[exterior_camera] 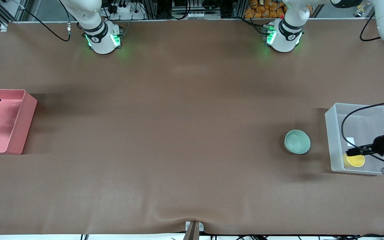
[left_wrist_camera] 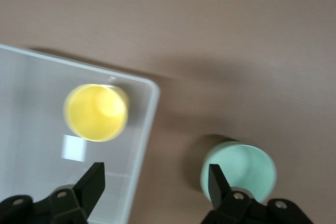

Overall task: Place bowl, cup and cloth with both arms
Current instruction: 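Release the cup in the clear bin while the right gripper lowers the cloth, then grasp the green bowl rim with the left gripper while the right releases the cloth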

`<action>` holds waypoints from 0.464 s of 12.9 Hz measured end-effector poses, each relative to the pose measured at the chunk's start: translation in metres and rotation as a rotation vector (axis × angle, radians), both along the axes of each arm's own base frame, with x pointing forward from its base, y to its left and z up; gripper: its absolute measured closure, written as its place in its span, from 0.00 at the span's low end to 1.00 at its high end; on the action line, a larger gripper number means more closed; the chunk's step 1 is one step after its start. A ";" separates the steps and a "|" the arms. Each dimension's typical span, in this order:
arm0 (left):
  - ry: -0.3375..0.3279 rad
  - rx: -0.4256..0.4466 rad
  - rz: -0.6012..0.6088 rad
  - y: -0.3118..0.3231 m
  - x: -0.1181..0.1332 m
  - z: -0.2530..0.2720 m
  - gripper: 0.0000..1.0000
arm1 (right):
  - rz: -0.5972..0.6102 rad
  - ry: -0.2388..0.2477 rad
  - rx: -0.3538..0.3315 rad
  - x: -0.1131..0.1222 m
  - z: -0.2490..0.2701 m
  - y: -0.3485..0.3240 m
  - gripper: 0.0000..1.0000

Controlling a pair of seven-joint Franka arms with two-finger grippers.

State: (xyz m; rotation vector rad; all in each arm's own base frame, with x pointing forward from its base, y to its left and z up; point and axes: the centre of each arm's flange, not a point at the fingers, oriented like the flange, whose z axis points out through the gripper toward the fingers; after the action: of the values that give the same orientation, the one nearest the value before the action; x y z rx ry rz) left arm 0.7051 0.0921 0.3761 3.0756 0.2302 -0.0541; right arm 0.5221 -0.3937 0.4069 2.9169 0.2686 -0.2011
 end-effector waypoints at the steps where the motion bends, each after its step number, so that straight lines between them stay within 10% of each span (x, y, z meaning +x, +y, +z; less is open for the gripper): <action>1: 0.014 -0.014 0.007 -0.017 0.000 -0.009 0.12 | 0.020 -0.005 -0.011 0.003 -0.005 -0.001 0.98; 6: -0.028 -0.012 0.034 -0.055 -0.021 -0.091 0.12 | 0.113 -0.009 -0.018 0.018 -0.027 -0.001 0.98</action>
State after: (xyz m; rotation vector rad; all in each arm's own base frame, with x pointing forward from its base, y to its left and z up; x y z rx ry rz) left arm 0.6844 0.0368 0.2849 3.0574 0.2789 -0.0105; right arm 0.5397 -0.3946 0.3799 2.8734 0.4258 -0.1719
